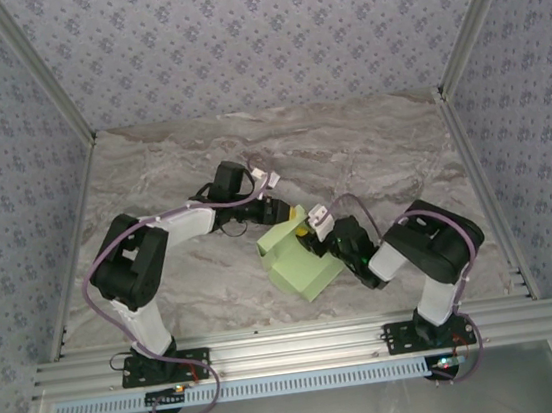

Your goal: Fold the paper box

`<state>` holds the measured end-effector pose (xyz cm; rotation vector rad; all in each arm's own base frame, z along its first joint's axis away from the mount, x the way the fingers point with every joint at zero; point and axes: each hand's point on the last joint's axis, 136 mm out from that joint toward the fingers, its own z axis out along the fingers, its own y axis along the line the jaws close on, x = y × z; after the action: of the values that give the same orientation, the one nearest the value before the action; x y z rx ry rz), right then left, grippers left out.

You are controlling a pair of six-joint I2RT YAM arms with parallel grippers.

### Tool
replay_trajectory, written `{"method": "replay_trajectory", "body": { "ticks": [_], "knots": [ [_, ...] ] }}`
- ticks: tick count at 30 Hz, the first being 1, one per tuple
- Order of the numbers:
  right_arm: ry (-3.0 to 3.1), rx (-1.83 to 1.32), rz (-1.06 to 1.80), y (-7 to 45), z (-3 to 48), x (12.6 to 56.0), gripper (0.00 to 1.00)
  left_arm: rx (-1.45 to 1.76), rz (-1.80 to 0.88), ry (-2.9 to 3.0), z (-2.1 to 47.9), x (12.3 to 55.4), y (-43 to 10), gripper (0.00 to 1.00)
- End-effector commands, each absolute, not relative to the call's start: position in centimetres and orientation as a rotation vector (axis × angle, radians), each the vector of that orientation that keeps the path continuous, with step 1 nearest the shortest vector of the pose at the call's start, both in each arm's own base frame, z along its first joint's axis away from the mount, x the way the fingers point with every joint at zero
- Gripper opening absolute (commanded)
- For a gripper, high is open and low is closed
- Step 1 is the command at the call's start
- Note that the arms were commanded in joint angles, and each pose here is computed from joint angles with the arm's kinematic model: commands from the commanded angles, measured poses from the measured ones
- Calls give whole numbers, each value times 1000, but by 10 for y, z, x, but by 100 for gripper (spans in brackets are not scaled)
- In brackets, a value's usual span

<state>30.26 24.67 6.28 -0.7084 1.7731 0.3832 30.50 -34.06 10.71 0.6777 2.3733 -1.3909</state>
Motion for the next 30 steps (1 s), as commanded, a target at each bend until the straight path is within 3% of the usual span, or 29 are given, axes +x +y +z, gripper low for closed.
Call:
{"method": "replay_trajectory", "body": {
  "ticks": [1,14,22,30],
  "knots": [
    [1772,-767,436,249,66,287,49,644,-1325,2445,99,302,-328,42],
    [1693,-935,460,247,83,226,50,622,-1202,2361,150,309,-294,51],
    [1632,-1006,466,249,101,202,50,601,-1092,2405,134,291,-271,54],
    [1523,-994,557,312,119,197,50,610,-1043,2438,108,279,-269,56]
  ]
}}
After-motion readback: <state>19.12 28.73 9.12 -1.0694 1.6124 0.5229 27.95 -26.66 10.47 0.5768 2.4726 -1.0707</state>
